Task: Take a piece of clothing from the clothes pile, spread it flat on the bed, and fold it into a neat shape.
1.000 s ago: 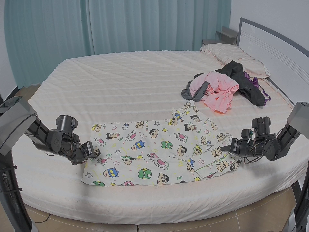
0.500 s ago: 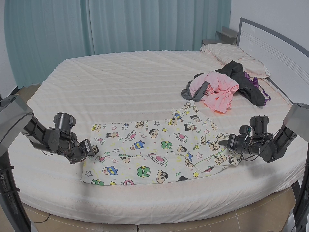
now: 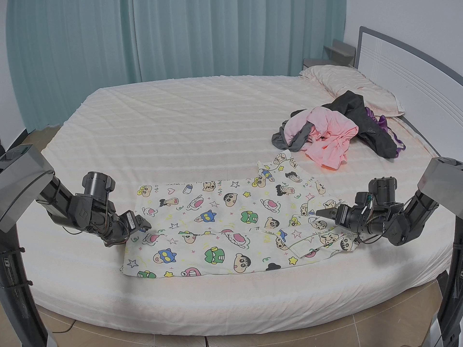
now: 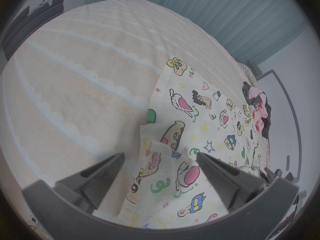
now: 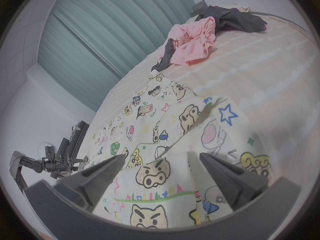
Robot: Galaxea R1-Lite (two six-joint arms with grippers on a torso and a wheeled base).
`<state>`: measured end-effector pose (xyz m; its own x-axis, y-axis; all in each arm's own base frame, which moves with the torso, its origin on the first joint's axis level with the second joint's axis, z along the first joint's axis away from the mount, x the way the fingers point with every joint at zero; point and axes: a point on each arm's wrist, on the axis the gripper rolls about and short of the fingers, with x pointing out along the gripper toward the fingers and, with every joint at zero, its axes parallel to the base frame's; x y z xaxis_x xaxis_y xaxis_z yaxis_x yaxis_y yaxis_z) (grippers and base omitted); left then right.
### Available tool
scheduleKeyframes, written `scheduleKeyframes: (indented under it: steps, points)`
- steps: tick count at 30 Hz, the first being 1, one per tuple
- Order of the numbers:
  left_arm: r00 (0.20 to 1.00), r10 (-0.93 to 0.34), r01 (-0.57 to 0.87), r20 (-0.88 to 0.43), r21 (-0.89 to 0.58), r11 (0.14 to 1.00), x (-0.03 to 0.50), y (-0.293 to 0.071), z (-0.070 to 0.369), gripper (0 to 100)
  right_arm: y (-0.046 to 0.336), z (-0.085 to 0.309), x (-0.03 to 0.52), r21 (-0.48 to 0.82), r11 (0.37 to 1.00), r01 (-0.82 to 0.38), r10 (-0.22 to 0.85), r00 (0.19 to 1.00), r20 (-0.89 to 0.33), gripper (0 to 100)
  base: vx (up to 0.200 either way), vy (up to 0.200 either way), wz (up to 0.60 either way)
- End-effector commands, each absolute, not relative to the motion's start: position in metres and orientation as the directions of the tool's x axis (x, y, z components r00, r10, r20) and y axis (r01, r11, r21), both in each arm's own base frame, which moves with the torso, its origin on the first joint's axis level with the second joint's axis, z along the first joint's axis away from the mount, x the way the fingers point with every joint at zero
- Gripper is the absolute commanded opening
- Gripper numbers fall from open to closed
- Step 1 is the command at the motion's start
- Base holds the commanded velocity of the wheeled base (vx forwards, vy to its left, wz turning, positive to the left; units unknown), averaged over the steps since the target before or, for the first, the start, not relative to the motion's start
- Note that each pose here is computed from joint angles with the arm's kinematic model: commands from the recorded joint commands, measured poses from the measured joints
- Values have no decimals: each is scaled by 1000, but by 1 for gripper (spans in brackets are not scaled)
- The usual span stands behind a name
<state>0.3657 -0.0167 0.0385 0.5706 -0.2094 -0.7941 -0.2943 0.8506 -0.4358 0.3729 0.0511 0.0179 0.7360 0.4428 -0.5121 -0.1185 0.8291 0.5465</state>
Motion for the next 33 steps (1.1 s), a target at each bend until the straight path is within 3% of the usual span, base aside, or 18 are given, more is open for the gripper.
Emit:
scheduleKeyframes:
  steps: [1,6,13,21,27,33]
  points:
    - [564,-218,-297,-797,-441,847,363,-15,38,100,45,34,372,536,837,-109,411,772,-485,100,0,0,0]
    - [585,-218,-309,-781,-463,831,359,-2,47,100,37,58,368,528,849,-34,314,835,-452,100,0,0,0]
    - [633,-255,-377,-730,-580,722,342,16,75,100,70,78,322,632,762,144,233,849,-473,100,0,0,0]
    - [618,-270,-498,-738,-633,593,316,-7,85,100,85,62,294,674,655,341,176,799,-575,100,0,0,0]
    - [609,-255,-570,-751,-638,519,316,-17,82,100,83,58,292,676,639,367,170,789,-590,100,0,0,0]
    - [598,-256,-582,-759,-631,512,316,-17,78,100,88,58,297,685,638,353,184,794,-580,100,0,0,0]
